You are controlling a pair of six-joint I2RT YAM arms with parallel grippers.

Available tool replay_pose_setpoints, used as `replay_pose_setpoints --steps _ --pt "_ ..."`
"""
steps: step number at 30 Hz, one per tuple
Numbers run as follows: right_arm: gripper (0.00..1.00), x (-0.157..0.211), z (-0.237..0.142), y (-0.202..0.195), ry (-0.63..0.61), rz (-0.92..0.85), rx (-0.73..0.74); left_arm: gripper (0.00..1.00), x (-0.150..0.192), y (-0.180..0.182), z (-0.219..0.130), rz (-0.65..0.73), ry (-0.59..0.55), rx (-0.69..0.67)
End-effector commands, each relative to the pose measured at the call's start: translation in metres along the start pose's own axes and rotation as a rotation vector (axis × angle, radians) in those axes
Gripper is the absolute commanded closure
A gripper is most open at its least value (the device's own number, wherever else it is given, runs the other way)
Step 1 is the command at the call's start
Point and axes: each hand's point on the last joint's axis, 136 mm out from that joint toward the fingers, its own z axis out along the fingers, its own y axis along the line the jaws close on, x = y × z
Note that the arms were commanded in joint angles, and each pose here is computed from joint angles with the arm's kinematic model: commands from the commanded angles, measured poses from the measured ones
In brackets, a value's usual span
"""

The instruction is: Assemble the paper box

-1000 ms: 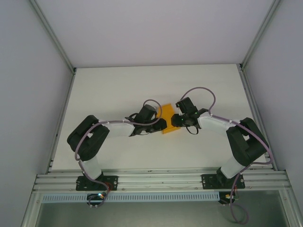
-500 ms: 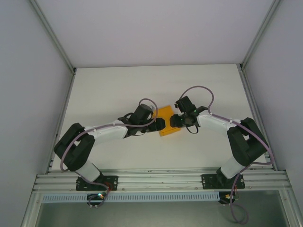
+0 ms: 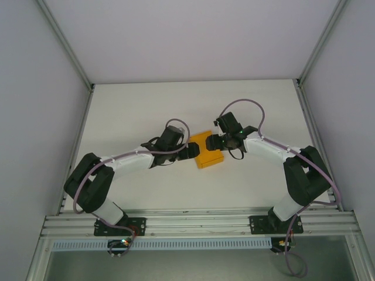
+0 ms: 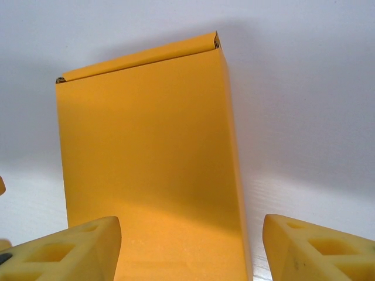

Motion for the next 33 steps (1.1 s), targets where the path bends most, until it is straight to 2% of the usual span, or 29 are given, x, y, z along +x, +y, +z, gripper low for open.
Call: replay_pose_setpoints --steps 1,3,4,5,8,11,15,17,21,24,26,29,30,31,33 --pt "0.33 -0.009 -0.007 -0.006 -0.019 0.000 0.023 0.16 -0.016 -0.003 0.002 0.025 -0.020 0.017" --pt "0.26 -0.009 -0.011 -0.011 -0.030 -0.001 0.033 0.11 -0.024 0.000 -0.005 0.044 -0.041 0.008" --pt "0.19 -0.011 -0.014 -0.014 -0.045 -0.004 0.042 0.05 -0.029 0.004 -0.012 0.053 -0.062 -0.011" --pt "0.02 -0.013 -0.019 -0.019 -0.061 -0.004 0.052 0.00 -0.036 0.009 -0.021 0.067 -0.091 -0.041" --pt "0.00 -0.022 -0.042 -0.046 -0.135 0.026 0.118 0.00 -0.068 0.050 -0.074 0.101 -0.253 -0.249" --pt "0.00 -0.033 -0.070 -0.080 -0.261 0.070 0.171 0.00 -0.097 0.102 -0.140 0.096 -0.443 -0.476" --pt "0.00 -0.042 -0.100 -0.131 -0.493 0.069 0.289 0.00 -0.116 0.177 -0.207 0.095 -0.670 -0.746" --pt "0.00 -0.046 -0.111 -0.149 -0.623 0.036 0.364 0.00 -0.118 0.205 -0.224 0.120 -0.745 -0.862" --pt "0.00 -0.048 -0.114 -0.170 -0.811 0.004 0.396 0.00 -0.114 0.248 -0.222 0.133 -0.843 -0.920" --pt "0.00 -0.048 -0.102 -0.176 -0.887 -0.072 0.390 0.00 -0.115 0.257 -0.210 0.163 -0.969 -0.825" --pt "0.00 -0.045 -0.086 -0.181 -0.855 -0.063 0.365 0.00 -0.121 0.250 -0.205 0.217 -1.006 -0.788" --pt "0.00 -0.049 -0.050 -0.180 -0.840 -0.113 0.301 0.00 -0.134 0.242 -0.191 0.320 -0.965 -0.770" --pt "0.00 -0.043 -0.043 -0.184 -0.767 -0.096 0.313 0.00 -0.136 0.244 -0.183 0.328 -0.946 -0.760" --pt "0.00 -0.045 -0.043 -0.188 -0.713 -0.067 0.299 0.00 -0.140 0.250 -0.179 0.328 -0.976 -0.755" --pt "0.00 -0.050 -0.045 -0.192 -0.754 -0.048 0.271 0.00 -0.136 0.247 -0.154 0.407 -0.925 -0.678"
